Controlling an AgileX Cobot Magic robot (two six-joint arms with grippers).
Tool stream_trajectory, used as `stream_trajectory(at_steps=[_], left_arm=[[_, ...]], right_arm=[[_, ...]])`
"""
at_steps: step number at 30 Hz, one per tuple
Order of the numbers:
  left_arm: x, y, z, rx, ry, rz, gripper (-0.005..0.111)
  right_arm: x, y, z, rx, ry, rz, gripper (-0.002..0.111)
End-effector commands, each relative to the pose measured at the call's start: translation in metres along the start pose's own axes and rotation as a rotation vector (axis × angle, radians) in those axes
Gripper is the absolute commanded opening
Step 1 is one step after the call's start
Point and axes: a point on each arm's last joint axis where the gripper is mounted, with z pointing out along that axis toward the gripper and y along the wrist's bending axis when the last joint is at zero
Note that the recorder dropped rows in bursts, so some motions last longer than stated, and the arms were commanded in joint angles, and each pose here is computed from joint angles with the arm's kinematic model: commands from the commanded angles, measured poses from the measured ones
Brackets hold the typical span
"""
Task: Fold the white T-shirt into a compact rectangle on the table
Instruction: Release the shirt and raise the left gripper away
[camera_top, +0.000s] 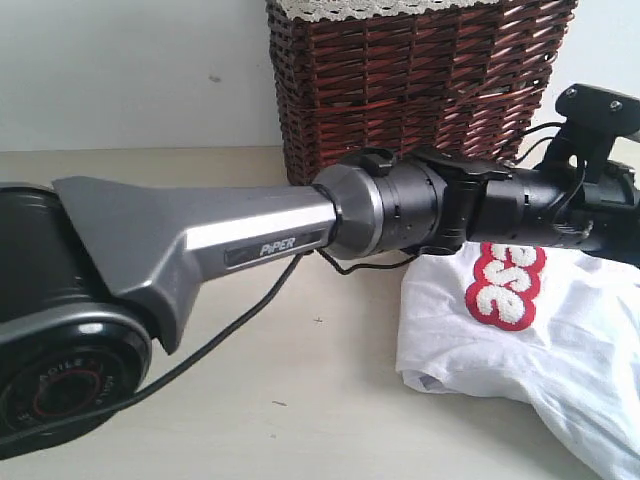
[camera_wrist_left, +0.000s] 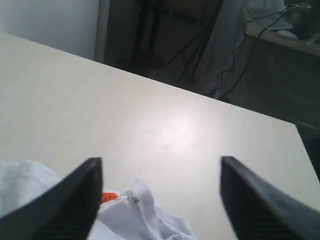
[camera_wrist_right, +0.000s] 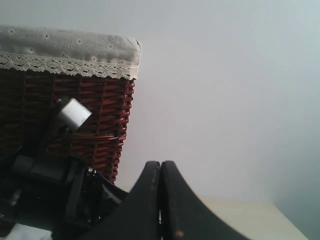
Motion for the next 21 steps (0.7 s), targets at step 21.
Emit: stream_trajectory(at_steps=[21], left_arm=[[-0.142, -0.022, -0.174, -0.173, 0.367, 0.112, 0.094]], right_arm=[[0.001, 0.000, -0.001, 0.006, -0.008, -0.002, 0.000]])
